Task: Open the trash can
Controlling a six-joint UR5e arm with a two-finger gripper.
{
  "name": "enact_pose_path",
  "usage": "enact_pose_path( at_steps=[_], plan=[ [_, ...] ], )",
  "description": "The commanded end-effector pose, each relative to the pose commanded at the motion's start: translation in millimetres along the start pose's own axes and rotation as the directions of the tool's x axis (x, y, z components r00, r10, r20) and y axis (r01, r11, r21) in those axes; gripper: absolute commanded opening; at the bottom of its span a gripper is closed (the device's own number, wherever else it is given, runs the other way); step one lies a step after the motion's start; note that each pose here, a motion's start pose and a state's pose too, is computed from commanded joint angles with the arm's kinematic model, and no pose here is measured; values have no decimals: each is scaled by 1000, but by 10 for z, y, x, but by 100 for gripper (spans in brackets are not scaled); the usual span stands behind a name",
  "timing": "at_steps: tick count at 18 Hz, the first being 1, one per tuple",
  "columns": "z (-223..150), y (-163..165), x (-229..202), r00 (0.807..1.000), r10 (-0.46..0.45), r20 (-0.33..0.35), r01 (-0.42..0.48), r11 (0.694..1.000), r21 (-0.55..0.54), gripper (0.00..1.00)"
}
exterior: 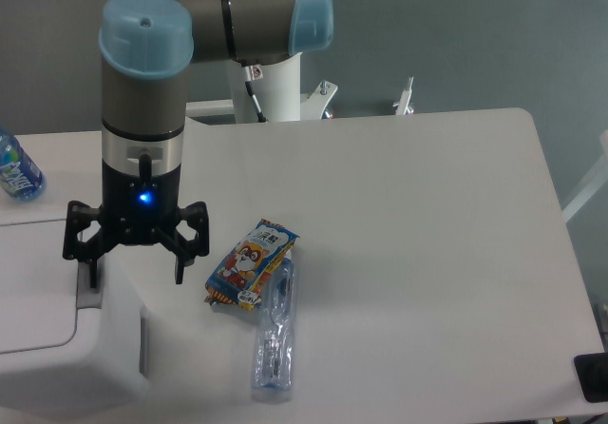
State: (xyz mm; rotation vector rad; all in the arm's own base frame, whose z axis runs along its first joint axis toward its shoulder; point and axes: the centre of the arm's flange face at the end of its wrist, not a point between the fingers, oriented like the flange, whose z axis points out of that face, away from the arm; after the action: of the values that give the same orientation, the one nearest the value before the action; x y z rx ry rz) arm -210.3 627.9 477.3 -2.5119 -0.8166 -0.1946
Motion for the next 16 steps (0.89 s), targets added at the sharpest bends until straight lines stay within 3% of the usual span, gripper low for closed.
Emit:
enact_pose_path(
  at_steps=[16],
  plan=[
    [30,-10,-7,1000,-2,0,2,1000,-3,100]
  ],
)
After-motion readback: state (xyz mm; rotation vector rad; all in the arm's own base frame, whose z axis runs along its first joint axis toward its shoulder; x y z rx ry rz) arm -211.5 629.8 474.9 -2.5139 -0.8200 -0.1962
